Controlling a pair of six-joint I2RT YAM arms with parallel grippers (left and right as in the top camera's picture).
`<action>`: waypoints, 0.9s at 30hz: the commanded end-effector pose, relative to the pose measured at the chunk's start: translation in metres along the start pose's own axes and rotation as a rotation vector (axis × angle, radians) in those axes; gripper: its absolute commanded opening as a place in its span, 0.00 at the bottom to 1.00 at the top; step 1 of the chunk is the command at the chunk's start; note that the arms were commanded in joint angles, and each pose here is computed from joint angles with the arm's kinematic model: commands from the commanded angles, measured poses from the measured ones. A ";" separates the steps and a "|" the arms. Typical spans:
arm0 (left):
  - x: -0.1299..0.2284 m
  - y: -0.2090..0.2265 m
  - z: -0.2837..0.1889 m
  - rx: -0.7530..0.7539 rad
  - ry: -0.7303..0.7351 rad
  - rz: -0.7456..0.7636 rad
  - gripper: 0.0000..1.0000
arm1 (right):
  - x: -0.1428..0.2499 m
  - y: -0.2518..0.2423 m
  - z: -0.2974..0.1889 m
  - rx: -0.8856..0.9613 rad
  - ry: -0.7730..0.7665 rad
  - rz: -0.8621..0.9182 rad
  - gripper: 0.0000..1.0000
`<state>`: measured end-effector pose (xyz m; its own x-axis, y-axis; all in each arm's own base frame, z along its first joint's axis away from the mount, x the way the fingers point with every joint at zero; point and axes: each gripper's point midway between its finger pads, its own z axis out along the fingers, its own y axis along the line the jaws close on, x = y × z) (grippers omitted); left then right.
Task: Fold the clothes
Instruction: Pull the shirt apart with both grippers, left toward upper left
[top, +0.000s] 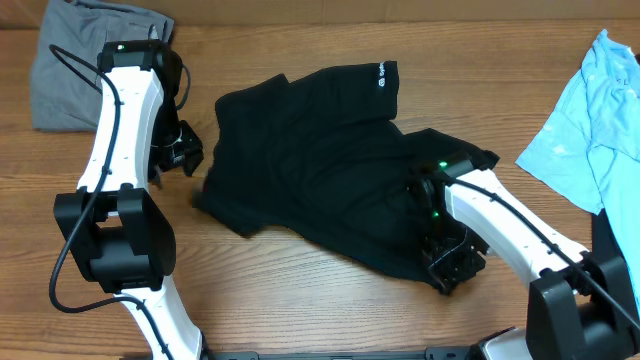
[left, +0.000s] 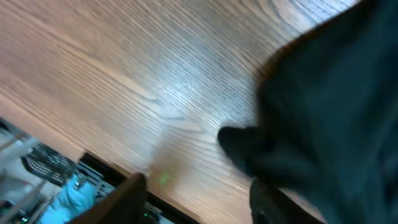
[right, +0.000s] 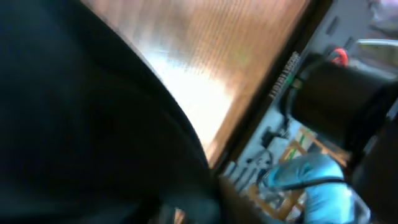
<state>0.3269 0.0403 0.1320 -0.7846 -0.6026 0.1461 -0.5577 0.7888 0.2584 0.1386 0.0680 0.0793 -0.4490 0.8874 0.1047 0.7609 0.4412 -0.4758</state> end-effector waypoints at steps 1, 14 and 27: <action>-0.005 0.004 -0.007 -0.004 -0.051 0.035 0.72 | -0.018 0.002 -0.003 -0.041 -0.026 0.070 0.43; -0.057 -0.108 -0.045 0.475 -0.333 0.316 0.80 | -0.091 0.065 -0.019 -0.416 -0.021 -0.142 1.00; -0.088 -0.234 -0.090 0.615 -0.764 0.588 0.77 | -0.101 0.117 -0.054 -0.723 -0.060 -0.339 1.00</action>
<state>0.5445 -0.0865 0.1712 -0.7938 -0.1300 -0.5941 0.0080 0.9745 -0.2240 0.2972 0.0337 0.0539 -0.6886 0.7191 0.0930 0.7183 0.6589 0.2233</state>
